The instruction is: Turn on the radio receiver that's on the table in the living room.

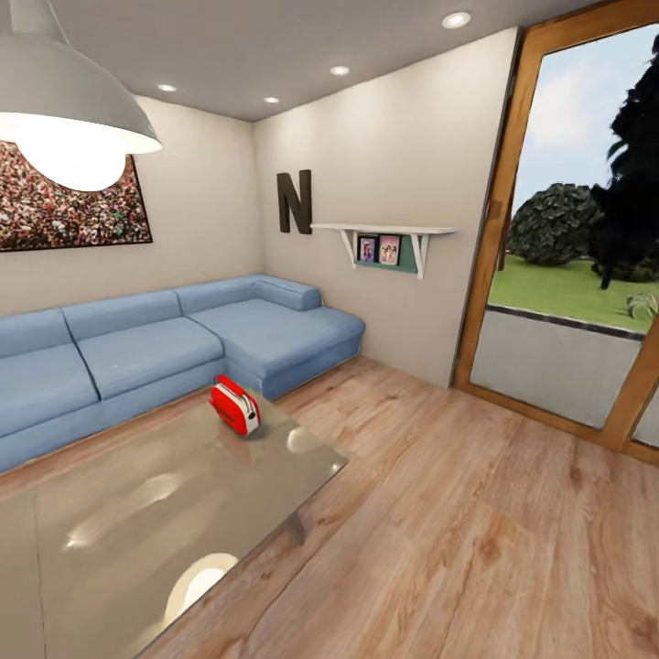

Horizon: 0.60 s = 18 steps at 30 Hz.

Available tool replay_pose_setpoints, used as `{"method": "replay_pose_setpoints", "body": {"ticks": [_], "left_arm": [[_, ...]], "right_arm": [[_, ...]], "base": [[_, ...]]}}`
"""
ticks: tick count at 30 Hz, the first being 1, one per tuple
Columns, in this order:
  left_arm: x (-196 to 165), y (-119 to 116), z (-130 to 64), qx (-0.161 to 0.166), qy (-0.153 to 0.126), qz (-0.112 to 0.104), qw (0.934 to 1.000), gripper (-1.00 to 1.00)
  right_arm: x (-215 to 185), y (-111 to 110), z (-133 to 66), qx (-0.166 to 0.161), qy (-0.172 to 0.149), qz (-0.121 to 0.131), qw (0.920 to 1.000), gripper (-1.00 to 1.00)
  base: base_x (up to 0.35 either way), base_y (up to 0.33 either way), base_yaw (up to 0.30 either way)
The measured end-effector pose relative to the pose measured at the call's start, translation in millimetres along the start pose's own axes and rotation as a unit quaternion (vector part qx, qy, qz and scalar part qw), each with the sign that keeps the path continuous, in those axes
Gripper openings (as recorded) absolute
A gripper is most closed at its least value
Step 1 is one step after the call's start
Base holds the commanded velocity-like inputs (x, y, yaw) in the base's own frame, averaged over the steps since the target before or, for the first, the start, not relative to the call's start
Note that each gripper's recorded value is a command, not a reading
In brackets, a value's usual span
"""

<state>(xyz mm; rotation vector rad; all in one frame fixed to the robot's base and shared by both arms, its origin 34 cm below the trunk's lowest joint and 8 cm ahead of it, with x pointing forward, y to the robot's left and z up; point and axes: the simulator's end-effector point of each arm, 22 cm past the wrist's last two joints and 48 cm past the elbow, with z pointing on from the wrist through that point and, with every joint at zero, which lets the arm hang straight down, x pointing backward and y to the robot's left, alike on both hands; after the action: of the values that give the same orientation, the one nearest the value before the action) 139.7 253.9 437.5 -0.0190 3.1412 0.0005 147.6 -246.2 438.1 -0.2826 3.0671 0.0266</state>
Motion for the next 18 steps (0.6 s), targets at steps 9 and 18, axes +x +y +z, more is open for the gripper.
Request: {"method": "replay_pose_setpoints", "body": {"ticks": [9,18], "left_arm": [[-0.4,0.0,0.0,0.0,0.0,-0.014,0.9999,1.0],[-0.4,-0.1,0.0,0.0,0.0,-0.016,0.9999,1.0]], "right_arm": [[0.0,0.1,0.0,0.0,0.0,-0.001,1.0,1.0],[0.1,-0.5,0.0,0.001,0.0,0.0,1.0,1.0]], "base": [[0.316,0.0,0.0],[0.316,0.0,0.062]]}}
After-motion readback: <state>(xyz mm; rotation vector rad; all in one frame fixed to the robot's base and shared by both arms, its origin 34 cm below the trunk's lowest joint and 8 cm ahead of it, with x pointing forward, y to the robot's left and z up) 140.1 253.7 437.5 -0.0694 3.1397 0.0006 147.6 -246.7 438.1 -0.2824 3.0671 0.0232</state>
